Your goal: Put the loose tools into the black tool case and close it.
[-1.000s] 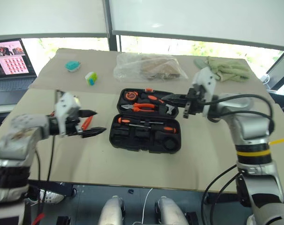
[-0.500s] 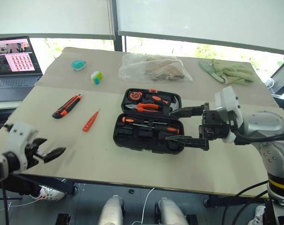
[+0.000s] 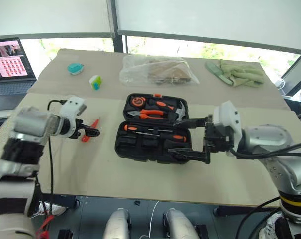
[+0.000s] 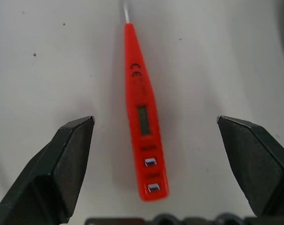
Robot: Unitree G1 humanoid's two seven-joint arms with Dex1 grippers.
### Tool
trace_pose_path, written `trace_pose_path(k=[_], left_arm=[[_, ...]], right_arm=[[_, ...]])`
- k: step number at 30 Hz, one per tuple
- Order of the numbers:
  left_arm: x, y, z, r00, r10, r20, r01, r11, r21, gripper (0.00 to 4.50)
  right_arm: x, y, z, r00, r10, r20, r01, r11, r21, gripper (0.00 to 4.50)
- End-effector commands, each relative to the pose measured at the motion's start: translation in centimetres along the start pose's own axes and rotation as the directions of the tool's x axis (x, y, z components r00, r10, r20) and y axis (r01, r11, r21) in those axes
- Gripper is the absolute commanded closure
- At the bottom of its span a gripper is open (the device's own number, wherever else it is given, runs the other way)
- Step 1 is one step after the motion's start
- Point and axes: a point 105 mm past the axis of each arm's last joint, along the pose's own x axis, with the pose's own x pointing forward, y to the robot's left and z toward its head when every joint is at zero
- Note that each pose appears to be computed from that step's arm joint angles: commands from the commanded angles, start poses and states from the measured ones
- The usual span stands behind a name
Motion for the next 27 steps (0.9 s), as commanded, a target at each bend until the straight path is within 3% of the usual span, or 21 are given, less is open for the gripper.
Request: trace_pose_path(k=[1, 3, 6, 13, 15, 19, 21, 24, 25, 27], left_arm=[[0.2, 0.6, 1.2, 1.000, 0.007, 0.005, -0.007, 1.000, 0.025, 0.00], [0.9, -0.3, 1.2, 0.999, -0.048, -0.016, 0.048, 0.999, 0.025, 0.00], [1.6, -0.8, 0.8, 0.996, -0.081, -0.049, 0.082, 0.996, 0.033, 0.72], [2.3, 0.0, -0.7, 0.993, -0.064, -0.096, 0.069, 0.996, 0.053, 3.46], [2.2, 0.2, -0.6, 0.994, -0.059, -0.089, 0.065, 0.996, 0.064, 4.03], [1.1, 0.1, 2.6, 0.996, -0.072, 0.047, 0.062, 0.979, 0.194, 4.08], [-0.2, -1.9, 5.5, 0.968, -0.198, 0.156, 0.130, 0.921, 0.366, 4.08], [-3.3, -8.4, 8.5, 0.824, -0.543, 0.163, 0.310, 0.671, 0.674, 4.08], [-3.8, -9.9, 8.4, 0.792, -0.601, 0.107, 0.337, 0.576, 0.745, 4.08], [-3.9, -11.3, 8.1, 0.769, -0.639, 0.021, 0.367, 0.467, 0.805, 4.08]], right_arm=[[0.2, -0.4, 0.9, 0.999, -0.038, 0.028, 0.040, 0.997, -0.061, 0.08], [0.2, -0.5, 0.8, 0.998, -0.048, 0.030, 0.050, 0.996, -0.069, 0.08], [0.3, -0.6, 0.7, 0.997, -0.068, 0.034, 0.071, 0.994, -0.082, 0.00], [-0.1, -0.6, 0.5, 0.994, -0.099, 0.037, 0.102, 0.991, -0.088, 0.00], [-0.3, -0.5, 0.4, 0.994, -0.106, 0.035, 0.108, 0.990, -0.086, 0.00], [-1.1, -0.3, -0.1, 0.992, -0.127, 0.017, 0.127, 0.989, -0.071, 0.00], [-1.7, -0.1, -0.7, 0.990, -0.140, -0.007, 0.140, 0.989, -0.055, 0.00], [-2.6, 0.4, -1.7, 0.985, -0.165, -0.046, 0.164, 0.986, -0.023, 0.00], [-2.8, 0.5, -2.0, 0.983, -0.173, -0.057, 0.173, 0.985, -0.015, 0.00], [-2.9, 0.6, -2.4, 0.981, -0.182, -0.069, 0.182, 0.983, -0.008, 0.00]])
